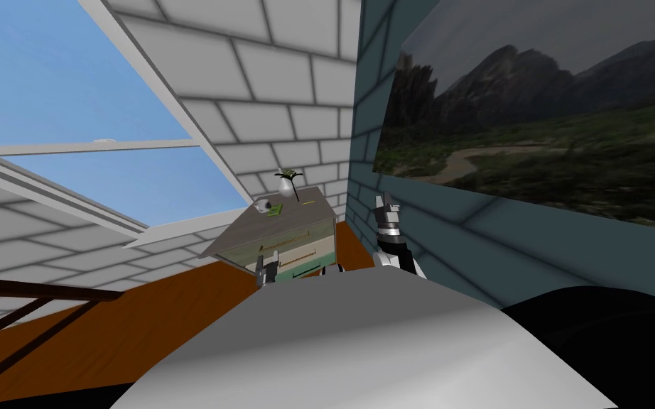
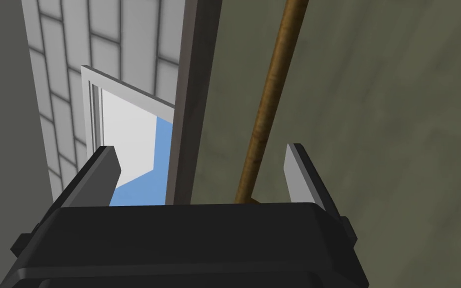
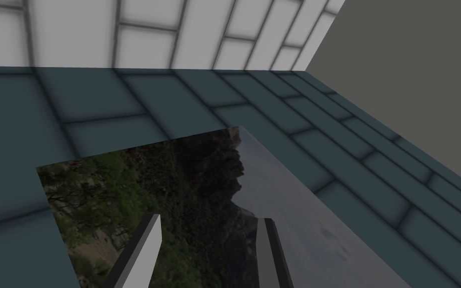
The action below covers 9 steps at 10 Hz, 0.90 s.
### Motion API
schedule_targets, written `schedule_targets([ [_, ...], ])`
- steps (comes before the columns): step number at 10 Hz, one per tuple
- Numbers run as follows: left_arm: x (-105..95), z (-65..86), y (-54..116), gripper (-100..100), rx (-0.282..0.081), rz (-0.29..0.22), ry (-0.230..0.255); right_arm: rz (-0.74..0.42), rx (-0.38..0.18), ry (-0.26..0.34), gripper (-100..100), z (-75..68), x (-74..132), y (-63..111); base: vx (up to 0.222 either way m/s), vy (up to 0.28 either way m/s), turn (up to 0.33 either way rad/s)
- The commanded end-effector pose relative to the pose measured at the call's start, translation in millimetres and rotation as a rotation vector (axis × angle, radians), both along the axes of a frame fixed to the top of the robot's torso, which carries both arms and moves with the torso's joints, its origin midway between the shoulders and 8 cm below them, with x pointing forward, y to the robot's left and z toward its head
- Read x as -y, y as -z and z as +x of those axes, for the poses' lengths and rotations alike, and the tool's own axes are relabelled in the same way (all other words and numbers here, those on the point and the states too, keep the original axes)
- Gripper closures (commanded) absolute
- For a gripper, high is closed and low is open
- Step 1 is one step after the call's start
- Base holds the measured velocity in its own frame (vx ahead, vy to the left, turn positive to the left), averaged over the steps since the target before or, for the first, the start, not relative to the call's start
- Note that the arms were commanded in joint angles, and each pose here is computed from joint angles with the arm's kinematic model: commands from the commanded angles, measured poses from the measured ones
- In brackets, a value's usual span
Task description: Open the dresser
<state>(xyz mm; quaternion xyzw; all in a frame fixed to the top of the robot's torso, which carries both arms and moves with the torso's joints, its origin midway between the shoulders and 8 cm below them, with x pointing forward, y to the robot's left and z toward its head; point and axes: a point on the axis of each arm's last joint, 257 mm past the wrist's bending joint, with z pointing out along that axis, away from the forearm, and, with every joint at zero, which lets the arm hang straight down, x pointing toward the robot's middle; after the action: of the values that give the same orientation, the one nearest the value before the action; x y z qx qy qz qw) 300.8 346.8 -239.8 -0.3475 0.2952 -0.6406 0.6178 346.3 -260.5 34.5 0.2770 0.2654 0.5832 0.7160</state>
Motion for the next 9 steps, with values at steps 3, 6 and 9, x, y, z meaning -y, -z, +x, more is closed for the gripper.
schedule_targets([
  [3,12.1,-13.6,26.4,-100,-0.022,-0.076,-0.015,0.0,0.0,0.0,0,0.0,0,0.0,0.094,-0.025,0.009],
  [6,24.0,-18.0,35.6,-100,-0.023,-0.125,-0.025,0.0,0.0,0.0,0,0.0,0,0.0,0.044,-0.013,0.004],
  [9,41.2,-20.5,43.3,-100,-0.021,-0.188,-0.038,0.0,0.0,0.0,0,0.0,0,0.0,0.04,-0.007,0.003],
])
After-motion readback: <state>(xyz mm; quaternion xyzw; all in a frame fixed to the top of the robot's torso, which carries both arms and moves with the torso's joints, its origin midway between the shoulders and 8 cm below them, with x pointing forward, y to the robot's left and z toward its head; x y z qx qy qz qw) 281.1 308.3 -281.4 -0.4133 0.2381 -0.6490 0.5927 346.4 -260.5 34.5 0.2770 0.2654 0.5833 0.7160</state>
